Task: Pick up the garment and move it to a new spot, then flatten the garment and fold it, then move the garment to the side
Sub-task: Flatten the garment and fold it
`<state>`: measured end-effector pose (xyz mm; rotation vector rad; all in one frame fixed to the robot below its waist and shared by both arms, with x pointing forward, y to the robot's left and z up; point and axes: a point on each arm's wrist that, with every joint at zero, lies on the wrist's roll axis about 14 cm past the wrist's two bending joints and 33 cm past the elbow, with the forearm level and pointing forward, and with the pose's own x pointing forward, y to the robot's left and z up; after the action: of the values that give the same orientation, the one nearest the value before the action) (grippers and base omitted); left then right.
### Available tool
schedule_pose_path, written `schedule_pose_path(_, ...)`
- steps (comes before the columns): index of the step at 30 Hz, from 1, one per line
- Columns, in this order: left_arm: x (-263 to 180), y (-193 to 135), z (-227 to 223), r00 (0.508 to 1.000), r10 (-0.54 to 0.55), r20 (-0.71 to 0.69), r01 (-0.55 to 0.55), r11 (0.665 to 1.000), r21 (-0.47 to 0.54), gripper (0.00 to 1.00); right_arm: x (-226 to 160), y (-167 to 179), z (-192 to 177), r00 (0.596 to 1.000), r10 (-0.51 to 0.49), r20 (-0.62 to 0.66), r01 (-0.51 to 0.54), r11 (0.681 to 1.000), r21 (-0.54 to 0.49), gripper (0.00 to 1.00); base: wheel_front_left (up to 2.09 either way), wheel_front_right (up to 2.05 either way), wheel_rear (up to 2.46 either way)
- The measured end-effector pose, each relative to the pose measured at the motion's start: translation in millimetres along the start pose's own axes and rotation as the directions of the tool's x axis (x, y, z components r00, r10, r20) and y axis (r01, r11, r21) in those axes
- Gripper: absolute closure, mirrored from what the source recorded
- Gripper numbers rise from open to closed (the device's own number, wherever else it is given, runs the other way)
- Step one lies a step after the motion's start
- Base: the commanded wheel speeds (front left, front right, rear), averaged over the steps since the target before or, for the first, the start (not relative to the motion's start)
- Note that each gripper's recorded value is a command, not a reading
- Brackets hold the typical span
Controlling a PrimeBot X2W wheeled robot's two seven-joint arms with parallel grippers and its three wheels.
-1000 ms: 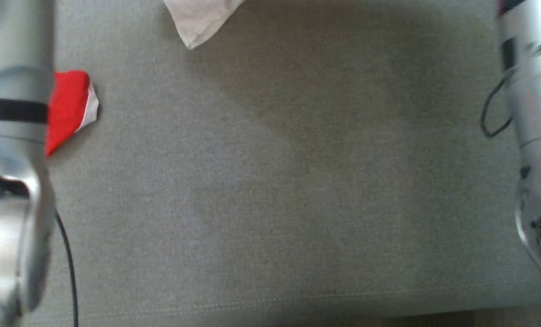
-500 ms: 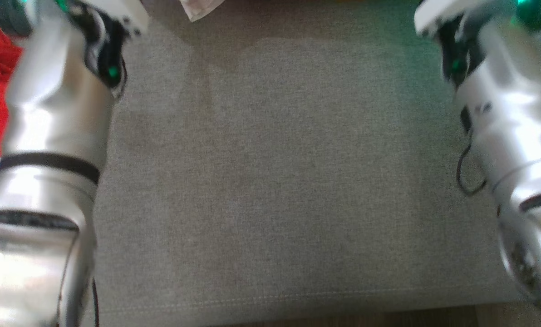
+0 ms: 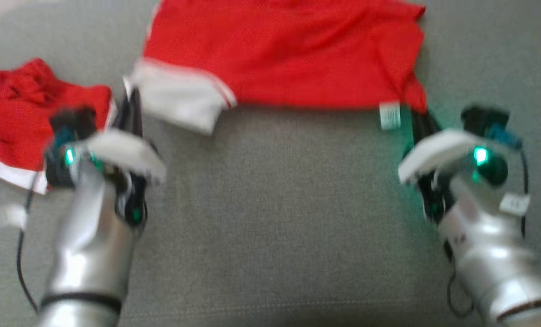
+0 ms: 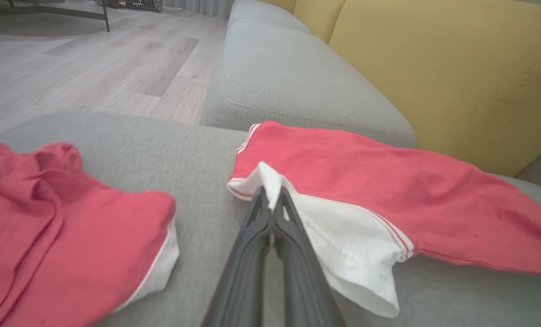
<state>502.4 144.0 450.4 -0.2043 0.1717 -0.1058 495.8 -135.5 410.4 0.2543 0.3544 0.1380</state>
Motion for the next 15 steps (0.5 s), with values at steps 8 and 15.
schedule_pose_path(8, -68, 5, -12, 0.999, 0.023, 0.024, -0.023, 1.0, -0.012, 1.0, -46, 1, -23, 1.0, -0.008, -0.018, 0.009, 1.0, 0.026, 1.0, 0.0, 0.0, 0.0)
schedule_pose_path(15, -132, 8, -28, 0.997, 0.066, 0.034, -0.065, 0.998, -0.022, 1.0, -91, -4, -49, 0.999, -0.026, -0.028, 0.028, 0.997, 0.072, 1.0, 0.0, 0.0, 0.0)
